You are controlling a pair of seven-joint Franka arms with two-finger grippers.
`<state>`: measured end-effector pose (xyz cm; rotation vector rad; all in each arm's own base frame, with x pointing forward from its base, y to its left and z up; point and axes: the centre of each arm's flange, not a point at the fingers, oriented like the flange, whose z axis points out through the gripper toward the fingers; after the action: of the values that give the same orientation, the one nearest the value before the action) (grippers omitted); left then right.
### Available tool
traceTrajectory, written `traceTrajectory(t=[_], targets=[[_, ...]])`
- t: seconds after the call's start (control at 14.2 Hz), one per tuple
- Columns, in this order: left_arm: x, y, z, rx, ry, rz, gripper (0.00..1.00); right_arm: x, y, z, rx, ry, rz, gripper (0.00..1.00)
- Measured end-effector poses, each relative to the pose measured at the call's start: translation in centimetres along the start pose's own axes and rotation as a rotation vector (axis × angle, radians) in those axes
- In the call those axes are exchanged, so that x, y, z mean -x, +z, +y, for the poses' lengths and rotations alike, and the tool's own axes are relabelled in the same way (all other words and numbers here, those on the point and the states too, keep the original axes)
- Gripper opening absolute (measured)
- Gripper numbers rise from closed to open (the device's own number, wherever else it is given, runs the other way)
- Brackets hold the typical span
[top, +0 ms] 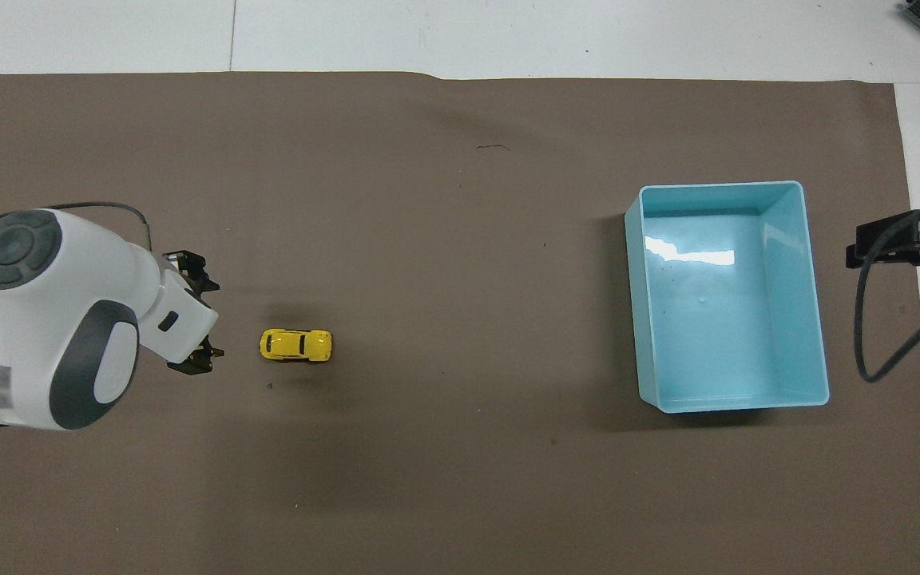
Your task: Wind up and store yellow beetle car
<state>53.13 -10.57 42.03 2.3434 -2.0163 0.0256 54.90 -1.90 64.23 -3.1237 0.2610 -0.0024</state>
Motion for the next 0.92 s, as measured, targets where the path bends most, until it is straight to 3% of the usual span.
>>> traceTrajectory(t=[0.28, 0.64, 0.92], targets=[[3.8, -5.4, -1.9, -0.082, -0.278, 0.02, 1.0, 0.0, 0.0, -0.2, 0.0, -0.08, 0.004, 1.0], [3.7, -10.2, -2.8, -0.128, -0.691, 0.027, 1.0, 0.2, 0.0, -0.8, 0.0, -0.246, -0.002, 1.0], [3.5, -14.4, -3.0, -0.14, -1.103, 0.066, 1.0, 0.8, 0.7, -1.0, -0.005, -0.639, -0.027, 1.0]])
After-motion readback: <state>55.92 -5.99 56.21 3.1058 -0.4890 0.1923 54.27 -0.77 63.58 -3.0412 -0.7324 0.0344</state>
